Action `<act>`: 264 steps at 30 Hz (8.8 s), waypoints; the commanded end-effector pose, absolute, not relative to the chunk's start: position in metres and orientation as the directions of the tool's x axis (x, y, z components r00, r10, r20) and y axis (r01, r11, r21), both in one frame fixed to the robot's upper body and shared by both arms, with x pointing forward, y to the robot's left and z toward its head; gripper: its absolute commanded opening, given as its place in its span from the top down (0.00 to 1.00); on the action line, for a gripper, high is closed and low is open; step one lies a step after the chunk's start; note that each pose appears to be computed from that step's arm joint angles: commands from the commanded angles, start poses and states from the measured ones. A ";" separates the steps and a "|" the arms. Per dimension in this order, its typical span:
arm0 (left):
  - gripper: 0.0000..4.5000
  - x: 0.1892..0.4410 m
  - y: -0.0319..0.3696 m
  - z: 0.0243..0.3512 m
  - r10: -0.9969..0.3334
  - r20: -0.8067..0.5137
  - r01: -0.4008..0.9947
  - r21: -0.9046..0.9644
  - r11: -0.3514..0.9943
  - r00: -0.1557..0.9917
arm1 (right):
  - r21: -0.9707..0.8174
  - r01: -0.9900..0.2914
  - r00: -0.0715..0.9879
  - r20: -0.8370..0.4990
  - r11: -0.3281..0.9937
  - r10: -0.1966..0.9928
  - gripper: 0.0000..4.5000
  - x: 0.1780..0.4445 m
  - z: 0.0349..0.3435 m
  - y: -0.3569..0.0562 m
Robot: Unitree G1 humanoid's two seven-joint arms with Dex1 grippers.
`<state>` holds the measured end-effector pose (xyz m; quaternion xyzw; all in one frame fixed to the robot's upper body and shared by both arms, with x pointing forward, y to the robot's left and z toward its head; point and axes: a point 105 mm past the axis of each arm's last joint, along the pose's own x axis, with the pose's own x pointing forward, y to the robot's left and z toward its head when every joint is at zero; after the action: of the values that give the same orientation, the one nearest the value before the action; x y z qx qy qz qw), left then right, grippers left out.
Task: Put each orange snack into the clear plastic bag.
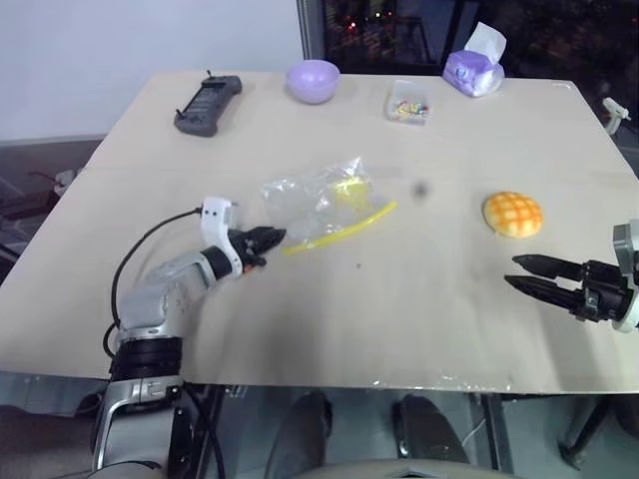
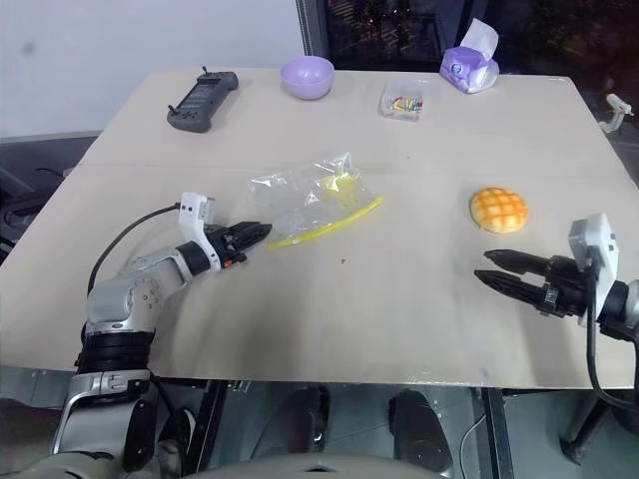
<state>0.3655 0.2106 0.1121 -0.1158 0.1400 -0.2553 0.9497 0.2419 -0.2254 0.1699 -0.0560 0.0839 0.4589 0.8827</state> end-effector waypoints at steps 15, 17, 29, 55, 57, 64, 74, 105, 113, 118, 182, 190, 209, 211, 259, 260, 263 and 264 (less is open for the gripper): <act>0.59 0.390 0.186 0.107 -0.578 -0.203 0.454 -0.439 0.775 0.790 | -0.072 -0.799 0.599 -0.163 0.597 0.784 0.58 0.237 0.175 -0.223; 0.59 0.393 0.180 0.106 -0.590 -0.199 0.461 -0.451 0.764 0.783 | -0.073 -0.796 0.605 -0.164 0.601 0.779 0.58 0.236 0.173 -0.223; 0.98 0.396 0.178 0.107 -0.604 -0.160 0.434 -0.557 0.708 0.781 | -0.071 -0.781 0.623 -0.161 0.621 0.765 0.56 0.233 0.168 -0.222; 0.98 0.383 0.097 0.224 -0.672 0.134 0.326 -0.930 0.169 0.729 | -0.734 -0.468 0.787 -0.092 0.492 0.611 0.56 0.351 0.147 -0.125; 0.98 0.383 0.096 0.227 -0.670 0.138 0.318 -0.936 0.154 0.730 | -0.746 -0.463 0.781 -0.087 0.480 0.618 0.56 0.357 0.143 -0.115; 0.98 0.383 0.100 0.223 -0.665 0.114 0.299 -0.939 0.170 0.738 | -0.792 -0.399 0.800 -0.055 0.462 0.597 0.56 0.382 0.137 -0.095; 0.98 0.380 0.102 0.222 -0.665 0.125 0.301 -0.940 0.157 0.736 | -0.817 -0.355 0.805 -0.020 0.454 0.593 0.56 0.403 0.134 -0.075; 0.63 0.380 0.181 0.230 -0.487 0.096 0.491 -0.030 0.871 0.868 | -0.820 -0.336 0.814 -0.005 0.463 0.581 1.00 0.423 0.178 -0.063; 0.63 0.379 0.174 0.301 -0.499 0.302 0.440 0.244 0.864 0.812 | -0.817 -0.389 0.795 -0.065 0.425 0.603 1.00 0.423 0.170 -0.049; 0.63 0.353 0.117 0.235 -0.719 -0.015 0.565 0.631 0.532 0.694 | -0.794 -0.394 0.827 -0.086 0.463 0.556 1.00 0.428 0.170 -0.045; 1.00 0.365 0.120 0.157 -0.631 -0.148 0.439 0.834 0.334 0.761 | -0.772 -0.398 0.827 -0.068 0.495 0.557 0.84 0.420 0.177 -0.047; 1.00 0.363 0.116 0.160 -0.649 -0.129 0.450 0.819 0.357 0.750 | -0.577 -0.578 0.769 -0.149 0.577 0.621 0.65 0.401 0.181 -0.064; 1.00 0.359 0.111 0.162 -0.667 -0.108 0.462 0.801 0.381 0.737 | -0.108 -0.633 0.773 -0.141 0.767 0.618 0.98 0.406 0.168 -0.049; 1.00 0.358 0.111 0.160 -0.670 -0.113 0.467 0.800 0.377 0.734 | -0.099 -0.633 0.774 -0.120 0.768 0.622 0.98 0.407 0.173 -0.047; 1.00 0.345 0.088 0.182 -0.810 -0.100 0.530 0.801 0.279 0.578 | -0.731 -0.572 0.646 -0.122 0.372 0.753 0.81 0.401 0.143 -0.025; 1.00 0.346 0.089 0.181 -0.808 -0.102 0.527 0.803 0.277 0.581 | -0.791 -0.523 0.645 -0.123 0.318 0.754 0.71 0.401 0.143 -0.025; 1.00 0.347 0.090 0.180 -0.808 -0.105 0.526 0.805 0.273 0.580 | -0.864 -0.429 0.650 -0.093 0.264 0.754 0.40 0.402 0.146 -0.025; 1.00 0.348 0.090 0.180 -0.809 -0.105 0.527 0.805 0.271 0.578 | -0.874 -0.410 0.651 -0.081 0.260 0.754 0.28 0.402 0.147 -0.025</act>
<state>0.3479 0.0904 0.1651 0.4183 -0.1376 -0.4361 0.7848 0.4027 -0.0325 0.1288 -0.4628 -0.1324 0.3869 0.7865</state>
